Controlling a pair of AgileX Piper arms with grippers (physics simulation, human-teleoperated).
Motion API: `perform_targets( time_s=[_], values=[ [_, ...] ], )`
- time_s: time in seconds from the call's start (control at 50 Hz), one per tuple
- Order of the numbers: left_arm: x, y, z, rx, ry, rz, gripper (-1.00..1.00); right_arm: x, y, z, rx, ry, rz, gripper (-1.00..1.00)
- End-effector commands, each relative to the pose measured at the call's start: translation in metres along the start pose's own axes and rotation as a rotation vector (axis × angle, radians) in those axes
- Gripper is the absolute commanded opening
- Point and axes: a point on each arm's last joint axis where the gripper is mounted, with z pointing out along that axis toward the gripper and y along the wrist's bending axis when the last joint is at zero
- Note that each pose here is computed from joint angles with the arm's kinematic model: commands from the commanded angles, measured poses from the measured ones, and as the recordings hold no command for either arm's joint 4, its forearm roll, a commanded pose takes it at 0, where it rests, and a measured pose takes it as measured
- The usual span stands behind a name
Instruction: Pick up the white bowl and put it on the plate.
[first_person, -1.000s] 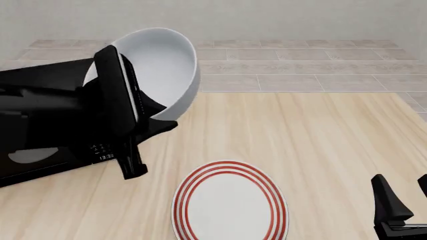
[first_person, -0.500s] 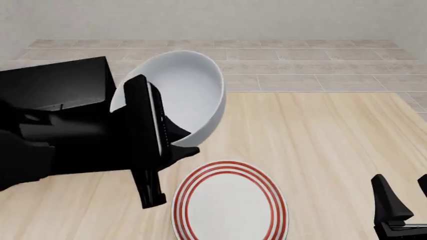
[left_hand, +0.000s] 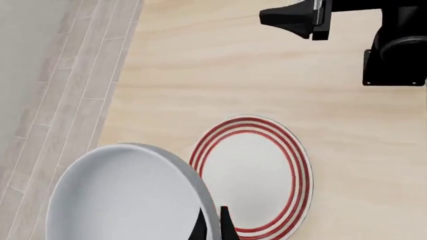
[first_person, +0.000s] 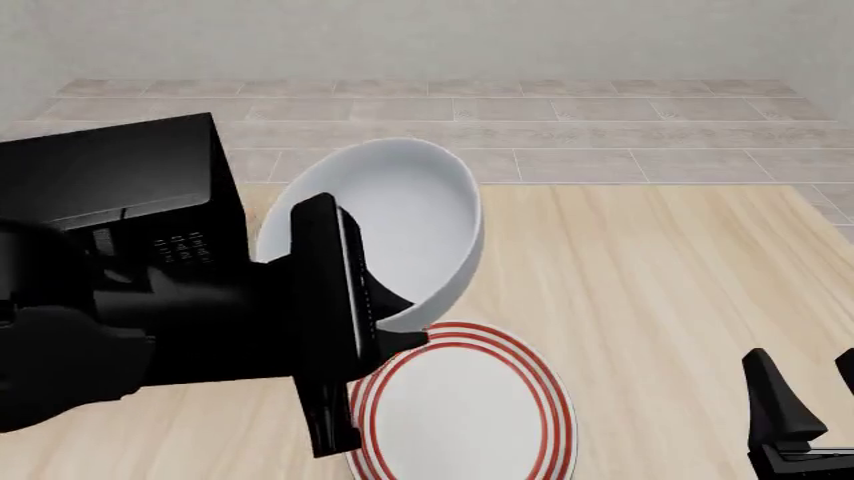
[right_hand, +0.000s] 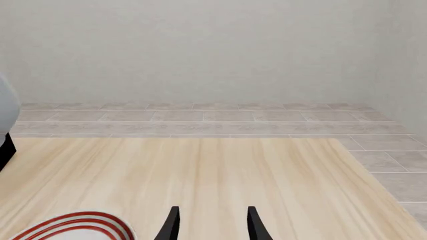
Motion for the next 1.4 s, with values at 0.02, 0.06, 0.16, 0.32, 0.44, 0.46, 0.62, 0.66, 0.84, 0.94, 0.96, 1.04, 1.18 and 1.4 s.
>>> perform_targets(
  time_s=[0.02,0.06,0.16,0.32,0.44,0.46,0.62,0.66,0.84,0.94,0.96,1.04,1.18,1.4],
  values=[
    [0.000,-0.008,0.004,0.019,-0.005,-0.011,-1.00,0.000,0.000,0.000,0.004,0.001,-0.001,1.00],
    [0.000,-0.009,0.005,0.024,-0.005,-0.012,-1.00,0.000,0.000,0.000,0.004,0.001,0.000,1.00],
    [-0.002,-0.013,0.006,0.038,-0.009,-0.014,-1.00,0.000,0.000,0.000,0.004,0.001,0.000,1.00],
    [-0.004,-0.024,0.006,0.069,-0.026,-0.015,-1.00,0.000,0.000,0.000,0.004,0.001,0.000,1.00],
    [-0.003,-0.031,0.007,0.088,-0.032,0.003,-1.00,0.000,0.000,0.000,0.004,0.001,0.000,1.00],
    [-0.004,-0.032,0.007,0.091,-0.033,0.002,-1.00,0.000,0.000,0.000,0.004,0.000,0.000,1.00],
    [-0.008,-0.039,0.007,0.114,-0.046,0.008,-1.00,0.000,0.000,0.000,0.004,0.001,0.000,1.00],
    [-0.008,-0.041,0.007,0.119,-0.048,0.009,-1.00,0.000,0.000,0.000,0.004,0.001,0.000,1.00],
    [-0.005,-0.047,0.010,0.134,-0.044,0.002,-1.00,0.000,0.000,0.000,0.004,0.000,0.000,1.00],
    [-0.004,-0.050,0.013,0.145,-0.040,0.002,-1.00,0.000,0.000,0.000,0.004,0.001,0.000,1.00],
    [-0.004,-0.051,0.013,0.146,-0.041,0.001,-1.00,0.000,0.000,0.000,0.004,0.001,-0.001,1.00],
    [-0.003,-0.053,0.015,0.153,-0.039,0.000,-1.00,0.000,0.000,0.000,0.004,0.001,0.000,1.00],
    [-0.004,-0.055,0.015,0.159,-0.042,0.002,-1.00,0.000,0.000,0.000,0.004,0.001,0.000,1.00],
    [-0.002,-0.058,0.017,0.162,-0.043,-0.006,-1.00,0.000,0.000,0.000,0.004,0.001,-0.001,1.00]
  ],
)
